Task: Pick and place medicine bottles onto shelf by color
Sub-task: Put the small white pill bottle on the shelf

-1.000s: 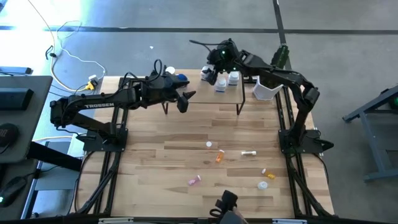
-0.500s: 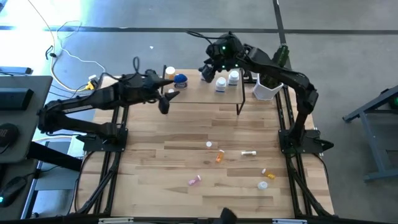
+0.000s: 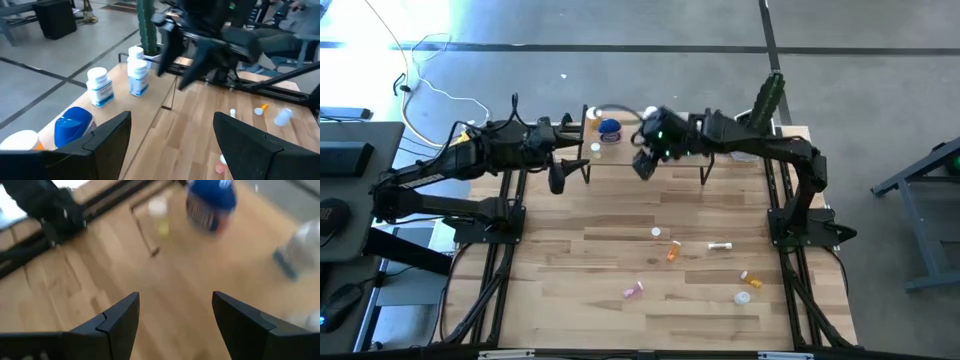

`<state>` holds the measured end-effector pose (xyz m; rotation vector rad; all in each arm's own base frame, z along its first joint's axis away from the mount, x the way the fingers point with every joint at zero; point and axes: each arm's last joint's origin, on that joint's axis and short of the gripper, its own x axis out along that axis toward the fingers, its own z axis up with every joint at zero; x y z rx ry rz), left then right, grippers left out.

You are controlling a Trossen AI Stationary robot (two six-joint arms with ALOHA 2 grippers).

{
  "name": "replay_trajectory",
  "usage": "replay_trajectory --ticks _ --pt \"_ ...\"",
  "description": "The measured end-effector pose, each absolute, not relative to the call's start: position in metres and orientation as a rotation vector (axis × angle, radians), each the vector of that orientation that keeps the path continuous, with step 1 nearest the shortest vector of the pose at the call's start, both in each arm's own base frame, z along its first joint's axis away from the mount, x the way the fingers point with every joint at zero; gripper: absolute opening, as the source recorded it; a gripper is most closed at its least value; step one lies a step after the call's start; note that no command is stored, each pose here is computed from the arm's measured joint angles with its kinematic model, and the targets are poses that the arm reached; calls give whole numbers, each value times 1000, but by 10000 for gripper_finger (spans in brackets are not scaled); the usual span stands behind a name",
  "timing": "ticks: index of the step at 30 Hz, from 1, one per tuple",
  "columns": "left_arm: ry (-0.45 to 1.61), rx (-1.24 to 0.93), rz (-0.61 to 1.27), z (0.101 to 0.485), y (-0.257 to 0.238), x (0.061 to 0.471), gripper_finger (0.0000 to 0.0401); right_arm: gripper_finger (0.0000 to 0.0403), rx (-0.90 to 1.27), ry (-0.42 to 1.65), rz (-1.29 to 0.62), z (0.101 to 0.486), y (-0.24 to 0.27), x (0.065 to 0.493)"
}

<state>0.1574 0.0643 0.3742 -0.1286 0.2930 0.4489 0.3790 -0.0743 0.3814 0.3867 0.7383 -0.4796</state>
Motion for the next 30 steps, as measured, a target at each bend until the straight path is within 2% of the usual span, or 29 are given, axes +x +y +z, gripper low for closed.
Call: replay_trajectory --ticks 14,26,30 --pt "413 -86 409 364 62 155 271 240 600 991 -602 363 17 359" --pt "412 -85 412 364 62 155 271 240 595 1133 -832 356 74 324" --pt "412 -86 412 364 62 155 271 240 590 1159 -850 343 90 319"
